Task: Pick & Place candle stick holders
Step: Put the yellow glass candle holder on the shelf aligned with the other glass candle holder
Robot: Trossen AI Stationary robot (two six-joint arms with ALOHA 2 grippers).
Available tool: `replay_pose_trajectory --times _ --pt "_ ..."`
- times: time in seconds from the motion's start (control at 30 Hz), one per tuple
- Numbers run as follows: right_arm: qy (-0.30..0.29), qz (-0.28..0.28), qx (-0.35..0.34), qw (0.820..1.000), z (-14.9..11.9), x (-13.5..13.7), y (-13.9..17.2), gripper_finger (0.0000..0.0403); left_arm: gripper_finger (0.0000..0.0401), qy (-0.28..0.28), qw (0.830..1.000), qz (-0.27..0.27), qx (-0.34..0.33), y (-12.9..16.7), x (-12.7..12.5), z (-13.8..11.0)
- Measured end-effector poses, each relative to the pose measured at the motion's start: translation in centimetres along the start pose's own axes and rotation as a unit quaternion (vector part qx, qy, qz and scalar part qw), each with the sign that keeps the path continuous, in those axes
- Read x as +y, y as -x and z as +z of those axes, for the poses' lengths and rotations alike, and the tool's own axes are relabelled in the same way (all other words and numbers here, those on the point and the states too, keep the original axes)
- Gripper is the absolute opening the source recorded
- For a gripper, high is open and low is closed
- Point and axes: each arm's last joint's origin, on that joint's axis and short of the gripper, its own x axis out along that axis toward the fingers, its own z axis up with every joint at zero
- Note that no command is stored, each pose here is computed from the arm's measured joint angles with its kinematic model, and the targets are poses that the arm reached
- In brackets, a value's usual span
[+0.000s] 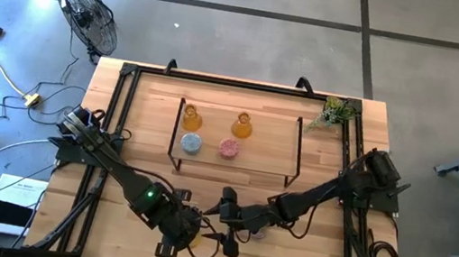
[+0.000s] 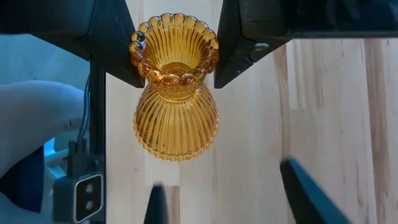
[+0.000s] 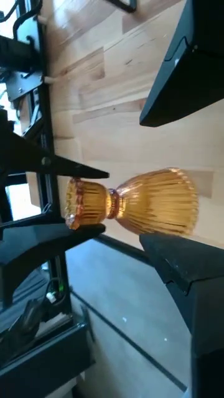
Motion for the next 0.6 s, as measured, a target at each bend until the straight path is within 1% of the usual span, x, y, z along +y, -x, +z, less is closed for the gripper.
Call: replay_pose_trajectory --times 0.1,0.2,0.4,0.6 --pt "0.0 0.008 -0.002 1.0 0.0 0.2 -0.7 0.0291 0.0171 -0.002 1.0 0.004 -0.003 0.0 0.0 0.0" --pt "0.014 0.014 0.001 1.0 0.4 0.6 -1.6 0.0291 0.0171 -0.003 1.0 0.012 -0.01 0.0 0.3 0.2" --pt "0.034 0.005 0.039 0.999 1.6 1.7 -3.0 0.0291 0.0171 -0.013 0.999 0.016 -0.025 0.0 0.4 0.6" --pt "0.033 0.011 0.053 0.998 1.2 2.0 -4.4 0.0291 0.0171 -0.024 0.999 0.013 -0.029 0.0 0.3 0.6"
